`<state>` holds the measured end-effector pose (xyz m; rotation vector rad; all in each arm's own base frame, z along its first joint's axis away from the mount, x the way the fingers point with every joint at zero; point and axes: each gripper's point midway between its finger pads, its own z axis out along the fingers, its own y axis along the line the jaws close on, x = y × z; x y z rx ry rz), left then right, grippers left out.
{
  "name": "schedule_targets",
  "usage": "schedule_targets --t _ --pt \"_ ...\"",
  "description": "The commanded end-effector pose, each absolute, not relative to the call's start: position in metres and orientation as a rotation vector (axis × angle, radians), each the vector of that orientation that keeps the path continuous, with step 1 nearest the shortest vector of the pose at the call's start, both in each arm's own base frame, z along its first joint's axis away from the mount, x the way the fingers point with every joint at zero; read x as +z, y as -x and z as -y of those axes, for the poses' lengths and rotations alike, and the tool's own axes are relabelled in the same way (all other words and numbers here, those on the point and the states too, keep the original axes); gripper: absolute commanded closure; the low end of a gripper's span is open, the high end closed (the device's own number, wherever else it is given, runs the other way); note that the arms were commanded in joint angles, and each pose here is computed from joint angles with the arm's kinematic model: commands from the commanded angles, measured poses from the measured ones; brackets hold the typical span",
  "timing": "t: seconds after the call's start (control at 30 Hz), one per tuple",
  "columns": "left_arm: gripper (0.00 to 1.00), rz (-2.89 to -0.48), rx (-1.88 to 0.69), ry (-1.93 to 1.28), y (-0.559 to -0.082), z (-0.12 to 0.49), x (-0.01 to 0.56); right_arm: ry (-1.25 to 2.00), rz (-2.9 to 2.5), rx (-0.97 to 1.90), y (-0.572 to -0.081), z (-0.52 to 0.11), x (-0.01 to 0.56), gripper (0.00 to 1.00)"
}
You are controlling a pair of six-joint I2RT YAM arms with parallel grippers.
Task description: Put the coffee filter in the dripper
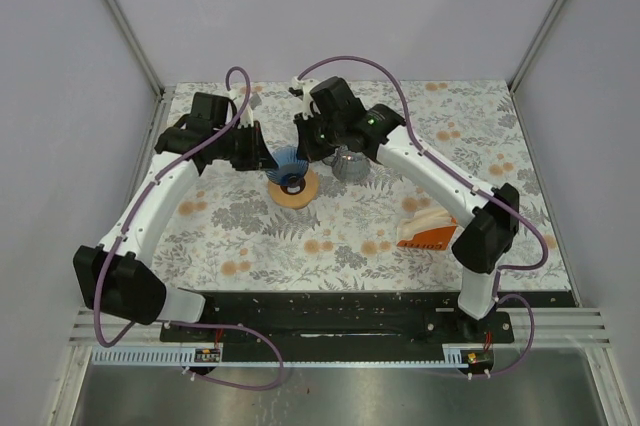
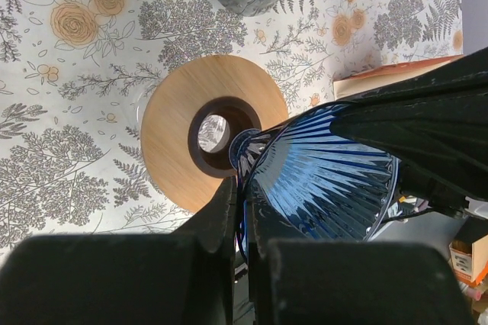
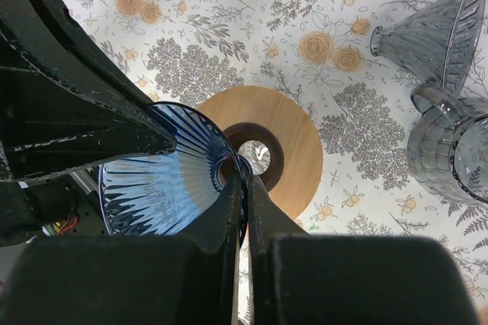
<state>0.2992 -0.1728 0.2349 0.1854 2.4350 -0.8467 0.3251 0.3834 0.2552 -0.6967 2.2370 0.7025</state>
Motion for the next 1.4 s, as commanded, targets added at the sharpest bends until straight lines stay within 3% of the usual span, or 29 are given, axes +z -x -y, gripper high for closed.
schedule_targets --t 0.0,0.77,1.37 --pt "1.00 -2.395 -0.882 -0.228 -0.309 0.183 0.242 0.699 -2.261 0.729 -0.338 -0.378 0.243 1.00" --pt "1.00 -2.483 -0.766 -0.284 -0.306 0.182 0.201 0.715 -2.367 0.762 -0.343 -0.370 0.194 1.00" --pt "1.00 -2.665 -0.621 -0.426 -0.279 0.169 0.128 0.717 -2.493 0.628 -0.333 -0.347 0.131 1.00"
